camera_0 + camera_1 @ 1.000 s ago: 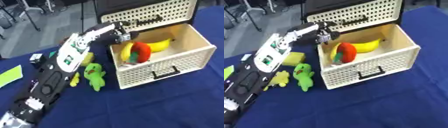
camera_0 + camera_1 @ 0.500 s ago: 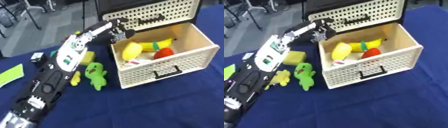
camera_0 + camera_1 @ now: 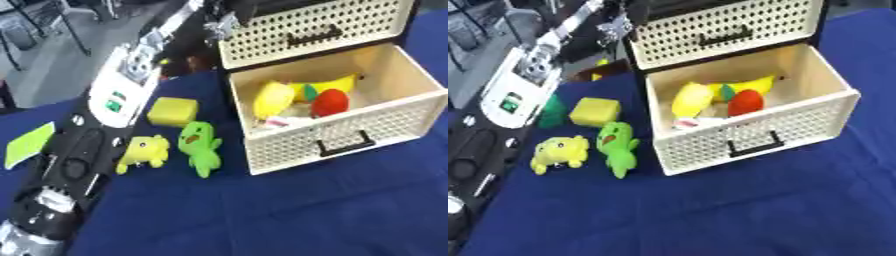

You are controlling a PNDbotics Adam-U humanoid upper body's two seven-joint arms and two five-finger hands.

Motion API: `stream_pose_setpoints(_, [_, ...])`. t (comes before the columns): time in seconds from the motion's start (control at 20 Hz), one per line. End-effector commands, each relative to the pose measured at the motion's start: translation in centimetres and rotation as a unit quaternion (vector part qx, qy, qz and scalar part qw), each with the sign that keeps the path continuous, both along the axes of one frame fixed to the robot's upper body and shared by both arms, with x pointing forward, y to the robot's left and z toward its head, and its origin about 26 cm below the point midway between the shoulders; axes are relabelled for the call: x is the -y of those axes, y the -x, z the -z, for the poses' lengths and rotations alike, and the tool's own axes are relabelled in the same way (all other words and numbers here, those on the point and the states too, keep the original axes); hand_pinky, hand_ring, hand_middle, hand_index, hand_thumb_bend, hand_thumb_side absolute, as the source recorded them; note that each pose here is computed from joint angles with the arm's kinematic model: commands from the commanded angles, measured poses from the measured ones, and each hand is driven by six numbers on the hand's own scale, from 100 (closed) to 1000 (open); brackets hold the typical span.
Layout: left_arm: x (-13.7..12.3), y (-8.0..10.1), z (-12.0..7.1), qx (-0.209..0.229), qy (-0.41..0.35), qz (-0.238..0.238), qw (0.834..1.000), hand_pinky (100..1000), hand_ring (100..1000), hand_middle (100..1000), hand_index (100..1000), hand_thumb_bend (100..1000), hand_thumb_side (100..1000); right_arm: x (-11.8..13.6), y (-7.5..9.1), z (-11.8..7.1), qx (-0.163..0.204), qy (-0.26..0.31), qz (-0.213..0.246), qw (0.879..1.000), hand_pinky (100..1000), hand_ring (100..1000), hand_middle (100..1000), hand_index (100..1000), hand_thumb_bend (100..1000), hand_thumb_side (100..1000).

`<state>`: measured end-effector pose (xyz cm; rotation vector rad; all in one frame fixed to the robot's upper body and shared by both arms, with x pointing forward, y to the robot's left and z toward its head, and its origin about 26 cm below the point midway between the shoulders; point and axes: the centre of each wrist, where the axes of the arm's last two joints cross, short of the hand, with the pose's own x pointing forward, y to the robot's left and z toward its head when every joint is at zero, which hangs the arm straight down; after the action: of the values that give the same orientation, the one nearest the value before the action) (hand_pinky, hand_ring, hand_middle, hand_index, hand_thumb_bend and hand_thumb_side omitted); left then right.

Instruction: Pick up objects from table and place into drawer.

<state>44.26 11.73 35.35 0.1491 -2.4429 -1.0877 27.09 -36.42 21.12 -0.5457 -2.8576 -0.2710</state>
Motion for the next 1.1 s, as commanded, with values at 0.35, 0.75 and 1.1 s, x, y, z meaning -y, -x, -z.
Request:
stream_pose_setpoints(0.35, [-4.8,3.8,-3.3,0.035,0.143,-0.021,0.989,100,307,371,572,234,724,-0.3,0.2,0.3,0.024,0.009,0.001,1.000,499,488,402,753,100,805])
stream_pose_setpoints(0.75, [-12.1,7.3,-4.4,0.089,0.275,-0.052,0.956,100,333,392,606,321,668,0.0,0.7,1.5,0.017,0.077,0.006,0.997,497,482,398,748,100,785])
stream_pose_setpoints(1.1, [-18.3,11.2,-3.4,0.188,0.349,-0.080,0.914,137,392,432,648,347,655,1.5,1.9,2.4,0.010,0.188,0.016,0.982,488,476,405,731,100,747])
